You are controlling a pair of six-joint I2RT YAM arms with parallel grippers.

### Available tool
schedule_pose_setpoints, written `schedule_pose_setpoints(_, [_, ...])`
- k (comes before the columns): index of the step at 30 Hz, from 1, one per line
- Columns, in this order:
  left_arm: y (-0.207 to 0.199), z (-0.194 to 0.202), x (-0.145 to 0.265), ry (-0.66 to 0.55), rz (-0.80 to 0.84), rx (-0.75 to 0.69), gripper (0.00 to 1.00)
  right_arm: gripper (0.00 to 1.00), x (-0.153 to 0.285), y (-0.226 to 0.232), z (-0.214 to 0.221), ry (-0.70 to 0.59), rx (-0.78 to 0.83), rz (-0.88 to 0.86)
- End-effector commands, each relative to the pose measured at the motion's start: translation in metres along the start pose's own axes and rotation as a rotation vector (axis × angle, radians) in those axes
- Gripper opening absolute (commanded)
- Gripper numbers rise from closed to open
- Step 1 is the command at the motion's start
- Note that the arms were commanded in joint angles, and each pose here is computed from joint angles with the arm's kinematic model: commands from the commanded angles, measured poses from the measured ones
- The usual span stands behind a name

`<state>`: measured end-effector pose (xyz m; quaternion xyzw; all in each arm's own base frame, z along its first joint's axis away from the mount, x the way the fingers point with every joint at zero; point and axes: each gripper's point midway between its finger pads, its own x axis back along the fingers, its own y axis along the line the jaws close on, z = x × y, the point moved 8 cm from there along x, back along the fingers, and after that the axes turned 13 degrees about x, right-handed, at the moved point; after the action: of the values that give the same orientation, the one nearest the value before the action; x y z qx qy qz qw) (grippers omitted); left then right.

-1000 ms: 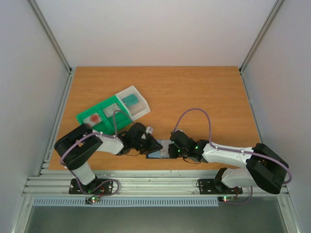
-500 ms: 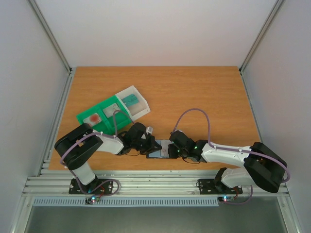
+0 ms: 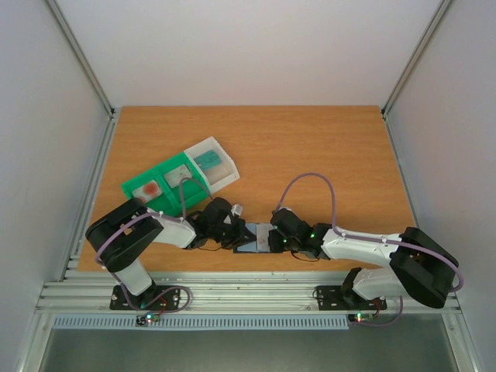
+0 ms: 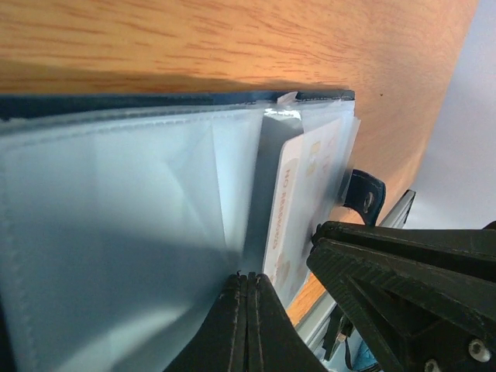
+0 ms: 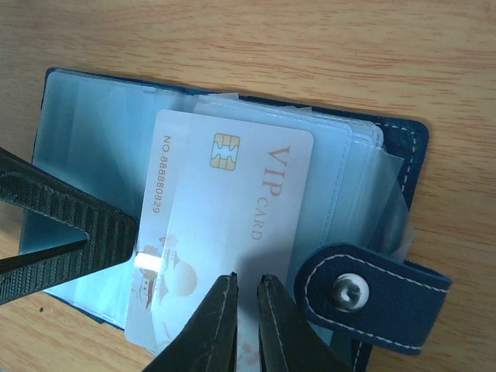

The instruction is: Take the credit cards out of the card holder

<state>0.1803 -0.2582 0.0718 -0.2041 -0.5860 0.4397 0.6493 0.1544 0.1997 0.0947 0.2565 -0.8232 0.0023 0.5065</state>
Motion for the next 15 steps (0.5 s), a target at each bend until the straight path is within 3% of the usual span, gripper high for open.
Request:
schedule_pose_setpoints(1, [-0.0047, 0.0002, 0.0057, -0.019, 0.025, -0.047, 0.01, 0.09, 0.0038, -0.0037, -0.0016, -0.020, -0.010, 0.029])
schedule_pose_setpoints(6, [-0.0059, -0.0011, 0.0056, -0.030, 0.018, -0.049, 0.02, 0.09, 0.0026, -0.0045, 0.0002, -0.012, -0.008, 0.035])
schedule_pose_setpoints(10, [-0.0098, -0.0029, 0.0027, -0.026, 0.027, -0.054, 0.17, 0.09, 0.0008, -0.0055, 0.0015, -0.006, -0.005, 0.042])
schedule_pose_setpoints(15, [-0.0133, -0.0052, -0.0009, -0.026, 0.030, -0.062, 0.24, 0.09, -0.0009, -0.0054, 0.0026, 0.002, -0.003, 0.039])
